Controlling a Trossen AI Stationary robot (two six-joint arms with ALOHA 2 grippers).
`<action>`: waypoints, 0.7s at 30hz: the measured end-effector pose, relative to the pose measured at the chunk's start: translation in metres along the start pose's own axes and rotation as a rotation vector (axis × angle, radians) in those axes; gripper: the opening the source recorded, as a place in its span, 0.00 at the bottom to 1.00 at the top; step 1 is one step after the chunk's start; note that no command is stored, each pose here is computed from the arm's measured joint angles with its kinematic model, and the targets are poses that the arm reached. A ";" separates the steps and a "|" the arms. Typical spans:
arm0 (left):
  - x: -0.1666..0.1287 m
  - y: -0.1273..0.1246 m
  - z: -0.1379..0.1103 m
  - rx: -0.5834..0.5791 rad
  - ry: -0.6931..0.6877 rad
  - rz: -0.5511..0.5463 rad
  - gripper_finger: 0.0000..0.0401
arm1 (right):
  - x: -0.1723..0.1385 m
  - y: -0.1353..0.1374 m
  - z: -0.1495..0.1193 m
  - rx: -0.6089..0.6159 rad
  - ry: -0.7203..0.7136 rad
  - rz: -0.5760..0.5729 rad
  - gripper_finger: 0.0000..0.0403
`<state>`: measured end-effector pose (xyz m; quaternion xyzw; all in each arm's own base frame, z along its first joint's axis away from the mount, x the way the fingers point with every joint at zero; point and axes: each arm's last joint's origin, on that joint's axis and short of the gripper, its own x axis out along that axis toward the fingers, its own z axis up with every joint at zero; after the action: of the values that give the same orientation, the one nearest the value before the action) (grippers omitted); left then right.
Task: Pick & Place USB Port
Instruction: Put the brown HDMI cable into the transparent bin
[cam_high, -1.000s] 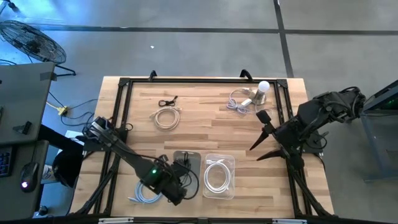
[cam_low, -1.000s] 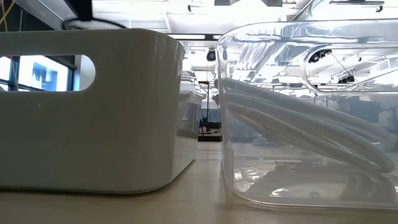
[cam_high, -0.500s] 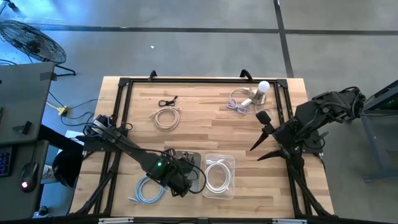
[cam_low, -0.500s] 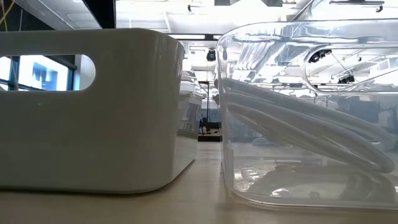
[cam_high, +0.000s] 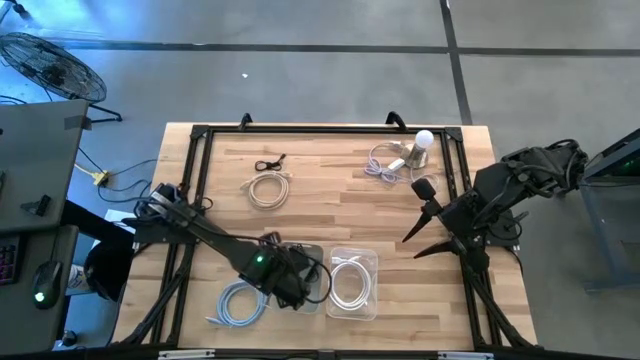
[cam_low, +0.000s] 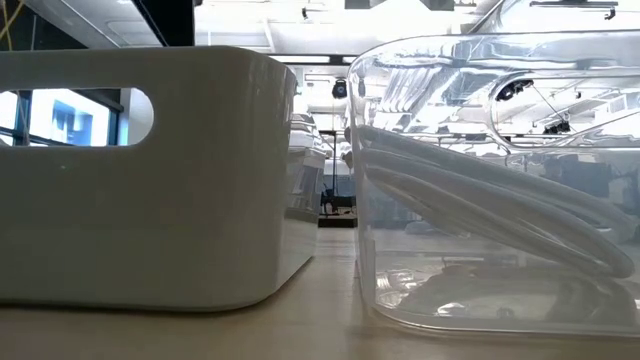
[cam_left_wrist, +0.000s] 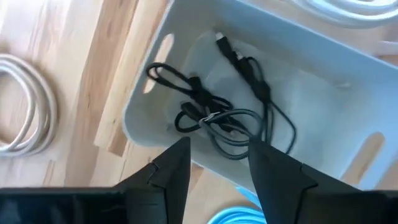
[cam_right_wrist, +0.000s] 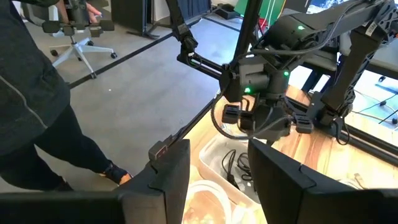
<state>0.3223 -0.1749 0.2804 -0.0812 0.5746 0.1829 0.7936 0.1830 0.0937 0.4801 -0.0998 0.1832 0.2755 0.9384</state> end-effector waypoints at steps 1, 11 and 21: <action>0.001 0.002 0.001 -0.006 0.013 0.004 0.39 | 0.000 0.000 0.000 0.000 0.000 0.000 0.38; -0.018 0.045 0.015 0.061 0.204 0.113 0.39 | 0.000 0.000 0.000 -0.007 0.005 -0.001 0.38; -0.036 0.119 0.048 0.201 0.152 0.114 0.43 | 0.000 -0.001 -0.002 -0.006 0.021 -0.024 0.38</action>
<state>0.3089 -0.0562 0.3392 0.0179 0.6520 0.1626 0.7403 0.1828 0.0926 0.4786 -0.1075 0.1908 0.2638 0.9394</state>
